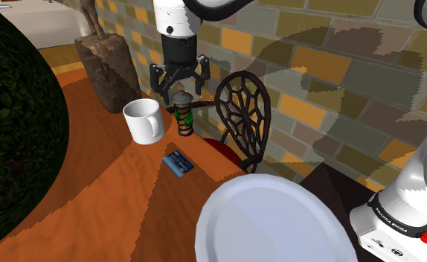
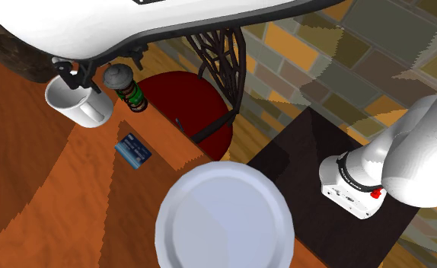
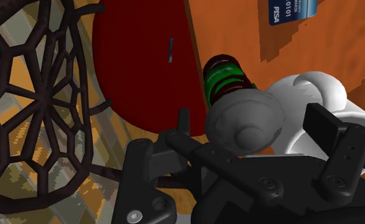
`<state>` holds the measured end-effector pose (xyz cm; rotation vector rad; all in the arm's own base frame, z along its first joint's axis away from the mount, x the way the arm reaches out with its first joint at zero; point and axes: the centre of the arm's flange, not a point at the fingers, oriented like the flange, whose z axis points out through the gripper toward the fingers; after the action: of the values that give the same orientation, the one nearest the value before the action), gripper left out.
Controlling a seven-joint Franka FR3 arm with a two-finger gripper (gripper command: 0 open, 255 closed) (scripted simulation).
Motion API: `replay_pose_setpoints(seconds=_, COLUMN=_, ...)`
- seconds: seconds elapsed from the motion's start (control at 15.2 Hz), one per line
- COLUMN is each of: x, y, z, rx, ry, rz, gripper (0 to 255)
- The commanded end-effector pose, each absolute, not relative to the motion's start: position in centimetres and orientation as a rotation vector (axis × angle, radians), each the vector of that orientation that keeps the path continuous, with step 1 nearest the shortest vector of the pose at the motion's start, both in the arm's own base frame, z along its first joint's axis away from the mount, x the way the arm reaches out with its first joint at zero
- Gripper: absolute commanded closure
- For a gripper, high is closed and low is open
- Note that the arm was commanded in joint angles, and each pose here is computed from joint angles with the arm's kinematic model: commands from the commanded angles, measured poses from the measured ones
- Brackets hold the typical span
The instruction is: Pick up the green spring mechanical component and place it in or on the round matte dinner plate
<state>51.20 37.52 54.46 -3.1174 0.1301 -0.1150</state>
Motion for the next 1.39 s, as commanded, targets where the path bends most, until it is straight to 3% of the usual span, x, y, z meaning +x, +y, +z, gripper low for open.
replay_pose_setpoints(seconds=0.0, x=51.2, y=37.5, z=54.3, rx=-3.117, ry=0.130, rz=-0.116, gripper=0)
replay_pose_setpoints(seconds=0.4, x=51.2, y=37.5, z=54.3, rx=-3.117, ry=0.130, rz=-0.115, gripper=0)
replay_pose_setpoints(seconds=0.46, x=51.2, y=37.5, z=54.3, rx=-3.117, ry=0.130, rz=-0.115, gripper=255)
replay_pose_setpoints(seconds=1.32, x=51.2, y=37.5, z=56.4, rx=-3.117, ry=0.130, rz=-0.116, gripper=255)
